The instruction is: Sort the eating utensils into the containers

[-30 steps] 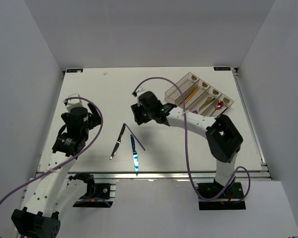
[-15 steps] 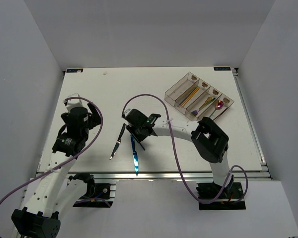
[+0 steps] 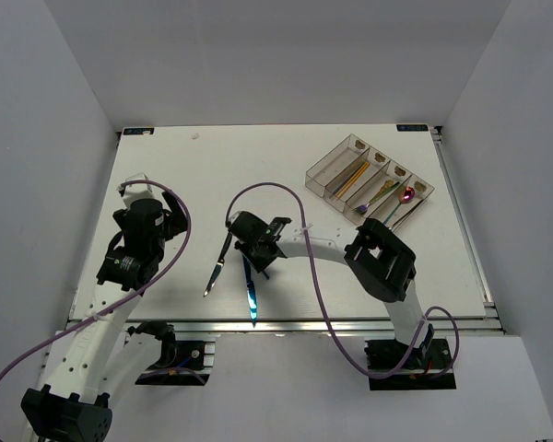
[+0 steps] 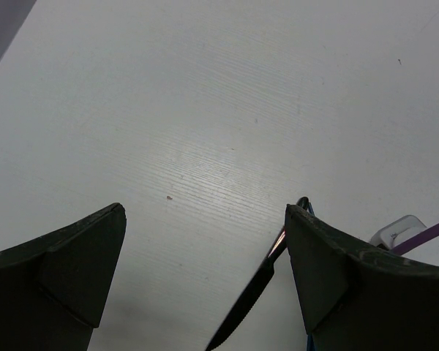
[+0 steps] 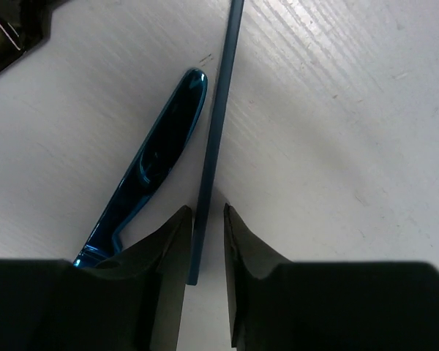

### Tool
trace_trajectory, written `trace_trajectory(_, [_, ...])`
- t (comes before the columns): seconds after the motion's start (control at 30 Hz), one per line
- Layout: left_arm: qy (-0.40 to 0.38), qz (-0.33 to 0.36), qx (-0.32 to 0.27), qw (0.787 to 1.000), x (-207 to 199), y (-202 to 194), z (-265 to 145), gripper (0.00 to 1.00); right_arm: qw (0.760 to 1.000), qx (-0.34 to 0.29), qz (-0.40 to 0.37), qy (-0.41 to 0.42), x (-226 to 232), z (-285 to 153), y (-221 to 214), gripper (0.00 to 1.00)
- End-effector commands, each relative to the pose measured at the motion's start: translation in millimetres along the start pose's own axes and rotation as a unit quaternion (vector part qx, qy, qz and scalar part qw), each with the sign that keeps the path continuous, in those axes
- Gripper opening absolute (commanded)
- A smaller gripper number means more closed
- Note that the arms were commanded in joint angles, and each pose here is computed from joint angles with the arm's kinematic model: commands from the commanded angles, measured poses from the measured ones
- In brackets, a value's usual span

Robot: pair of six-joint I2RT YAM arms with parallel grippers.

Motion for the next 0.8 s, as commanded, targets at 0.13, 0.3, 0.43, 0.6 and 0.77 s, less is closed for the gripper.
trace_trajectory(0.13, [-0.004,-0.004,-0.006,1.0,0,2,-3,0.98,0.998,0.049,0.004,-0.042,-5,9,-15,0.11])
trace_trajectory(0.3, [-0.005,-0.005,-0.006,1.0,0,2,-3,0.98,0.996,0.057,0.031,-0.064,-18,9,-19,0.0])
trace_trajectory(0.43, [-0.005,-0.005,-0.006,1.0,0,2,-3,0.98,0.995,0.002,0.078,-0.062,-36,-11,-1,0.0])
trace_trajectory(0.6, [-0.005,-0.005,-0.008,1.0,0,3,-3,0.98,0.976,-0.126,0.167,-0.05,-72,-49,20,0.0])
trace_trajectory(0.77, [-0.005,-0.005,-0.008,1.0,1,3,-4,0.98,0.915,-0.261,0.306,-0.04,-122,-88,12,0.0])
Point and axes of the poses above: each gripper's point midway between its finger pads, its own z axis out along the fingers, its own x axis along the line the jaws close on, y = z × x, the point moved 7 cm from there along -z, back along the fingers, and after that the axes turned 14 degrees about -z, right-handed, at the moved point
